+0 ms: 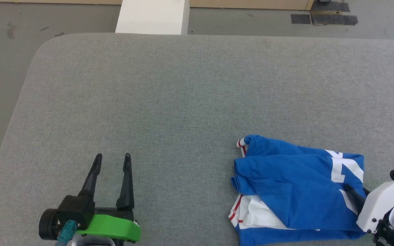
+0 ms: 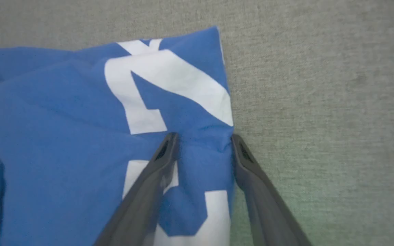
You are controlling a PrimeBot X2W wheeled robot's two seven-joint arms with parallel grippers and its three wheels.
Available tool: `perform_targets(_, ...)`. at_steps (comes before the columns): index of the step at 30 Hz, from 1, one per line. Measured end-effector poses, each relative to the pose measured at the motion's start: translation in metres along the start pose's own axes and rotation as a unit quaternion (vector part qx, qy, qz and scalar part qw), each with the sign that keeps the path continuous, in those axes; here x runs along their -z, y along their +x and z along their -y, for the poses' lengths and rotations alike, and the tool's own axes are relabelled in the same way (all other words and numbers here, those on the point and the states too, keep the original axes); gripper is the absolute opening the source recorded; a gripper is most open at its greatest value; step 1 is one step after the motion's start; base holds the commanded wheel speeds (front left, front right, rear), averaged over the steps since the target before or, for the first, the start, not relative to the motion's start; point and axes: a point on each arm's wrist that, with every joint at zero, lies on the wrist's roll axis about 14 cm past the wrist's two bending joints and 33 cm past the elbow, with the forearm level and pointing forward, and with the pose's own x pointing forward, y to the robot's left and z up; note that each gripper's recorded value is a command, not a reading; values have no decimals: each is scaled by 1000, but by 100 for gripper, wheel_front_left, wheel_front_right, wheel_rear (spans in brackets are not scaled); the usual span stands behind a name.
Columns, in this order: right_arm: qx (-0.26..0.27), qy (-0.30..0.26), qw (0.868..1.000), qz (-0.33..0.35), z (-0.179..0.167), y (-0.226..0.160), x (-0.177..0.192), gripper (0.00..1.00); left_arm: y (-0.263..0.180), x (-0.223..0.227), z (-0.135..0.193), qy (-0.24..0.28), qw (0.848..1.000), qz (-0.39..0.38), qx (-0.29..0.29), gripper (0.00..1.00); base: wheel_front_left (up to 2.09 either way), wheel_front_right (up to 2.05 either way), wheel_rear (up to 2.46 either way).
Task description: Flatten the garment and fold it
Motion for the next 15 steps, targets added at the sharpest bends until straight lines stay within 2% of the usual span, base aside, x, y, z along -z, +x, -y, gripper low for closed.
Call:
perform_targets(7, 6, -24, 1000, 7, 3, -8, -5, 0, 1, -7, 10, -5, 1000, 12, 18, 100, 0, 0, 0)
perform_targets(11, 17, -63, 998, 24, 10, -19, -17, 0, 5, -14, 20, -14, 999, 24, 32, 100, 0, 0, 0)
perform_targets(15, 39, -117, 991, 52, 22, -32, -46, 0, 11, -12, 37, -22, 998, 24, 57, 100, 0, 0, 0)
